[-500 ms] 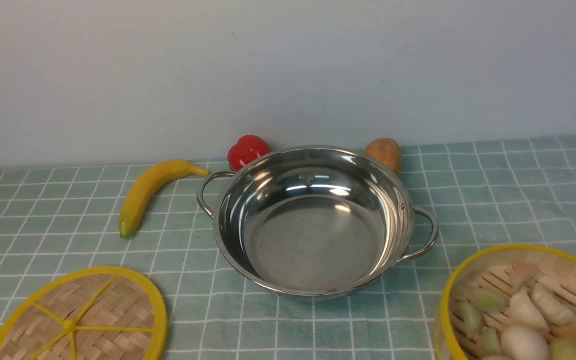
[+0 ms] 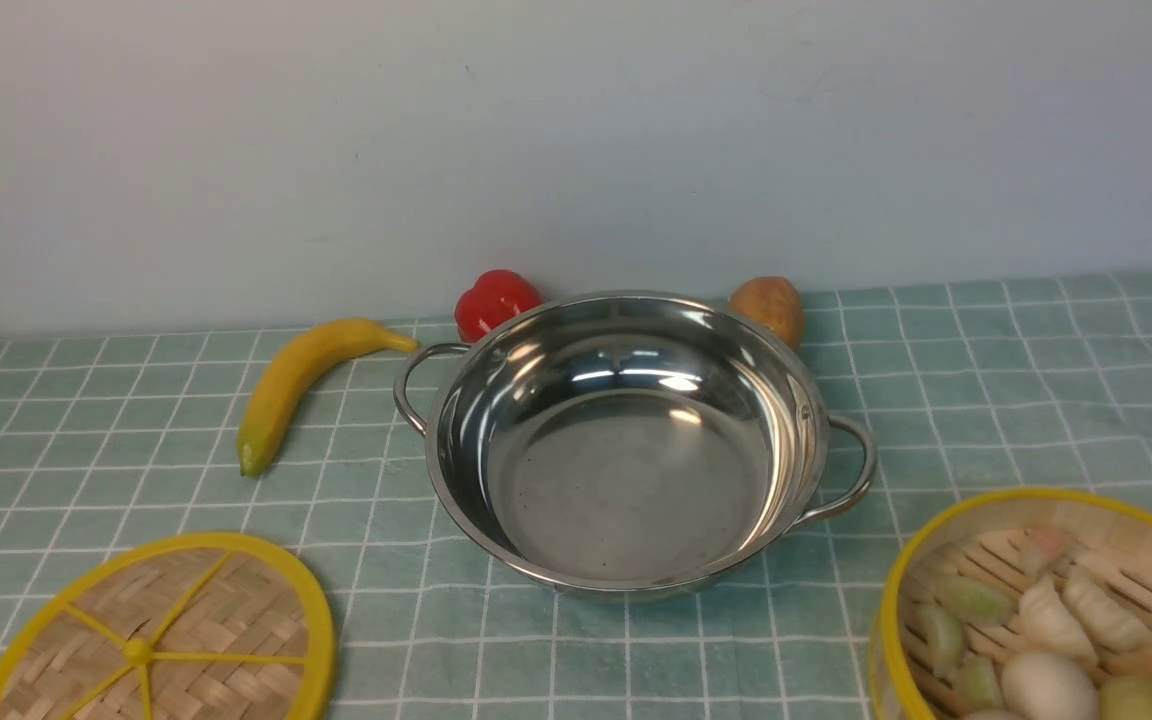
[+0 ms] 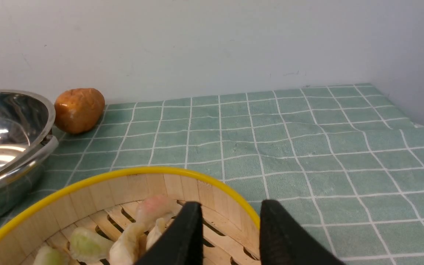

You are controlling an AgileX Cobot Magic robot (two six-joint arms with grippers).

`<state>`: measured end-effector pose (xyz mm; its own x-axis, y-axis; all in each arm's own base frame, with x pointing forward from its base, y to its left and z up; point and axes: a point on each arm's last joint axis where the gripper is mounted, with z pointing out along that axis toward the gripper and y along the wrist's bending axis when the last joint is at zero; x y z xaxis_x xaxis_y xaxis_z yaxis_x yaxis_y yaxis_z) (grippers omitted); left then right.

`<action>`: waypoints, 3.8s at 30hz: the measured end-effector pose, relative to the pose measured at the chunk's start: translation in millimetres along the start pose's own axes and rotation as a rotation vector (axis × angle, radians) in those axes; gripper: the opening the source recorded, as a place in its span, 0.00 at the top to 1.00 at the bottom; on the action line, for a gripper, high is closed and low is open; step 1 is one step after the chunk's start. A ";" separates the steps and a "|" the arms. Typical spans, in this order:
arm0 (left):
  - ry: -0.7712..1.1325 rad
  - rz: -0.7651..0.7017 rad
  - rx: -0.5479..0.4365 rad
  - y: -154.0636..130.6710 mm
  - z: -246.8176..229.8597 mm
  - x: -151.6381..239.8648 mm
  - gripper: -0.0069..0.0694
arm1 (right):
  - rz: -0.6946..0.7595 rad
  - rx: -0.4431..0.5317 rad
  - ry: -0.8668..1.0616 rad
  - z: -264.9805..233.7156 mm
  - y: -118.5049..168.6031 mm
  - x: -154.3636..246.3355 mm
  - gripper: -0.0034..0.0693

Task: Place the steamer in the pot on the blue tablecloth, and put the lid on the steamer.
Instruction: 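Reach for and grasp the rim of the bamboo steamer holding the buns with the right gripper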

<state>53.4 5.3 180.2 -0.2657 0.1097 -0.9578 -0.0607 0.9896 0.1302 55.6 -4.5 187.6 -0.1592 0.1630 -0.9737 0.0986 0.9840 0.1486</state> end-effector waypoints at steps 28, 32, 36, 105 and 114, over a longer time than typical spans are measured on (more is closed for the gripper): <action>0.000 0.000 0.000 0.0 0.0 0.0 0.15 | 0.006 -0.008 -0.034 -0.1 0.7 -3.1 0.62; 0.000 0.000 0.000 0.0 0.0 0.0 0.15 | 0.034 -0.034 -0.142 -1.3 3.0 -13.9 0.62; 0.000 0.000 0.000 0.0 0.0 0.0 0.15 | 0.043 -0.051 -0.234 -10.8 7.2 -41.5 0.62; 0.000 0.000 0.000 0.0 0.0 0.0 0.15 | -0.896 -0.627 1.195 100.6 112.8 -74.1 0.62; 0.000 0.000 0.000 0.0 0.0 0.0 0.15 | -0.844 -0.643 1.305 98.9 110.9 -51.5 0.62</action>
<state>53.4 5.3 180.2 -0.2657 0.1097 -0.9578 -0.0607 0.9896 0.1302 171.9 89.1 237.1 -0.6379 -0.7663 -0.0767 -0.7701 0.6353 0.0584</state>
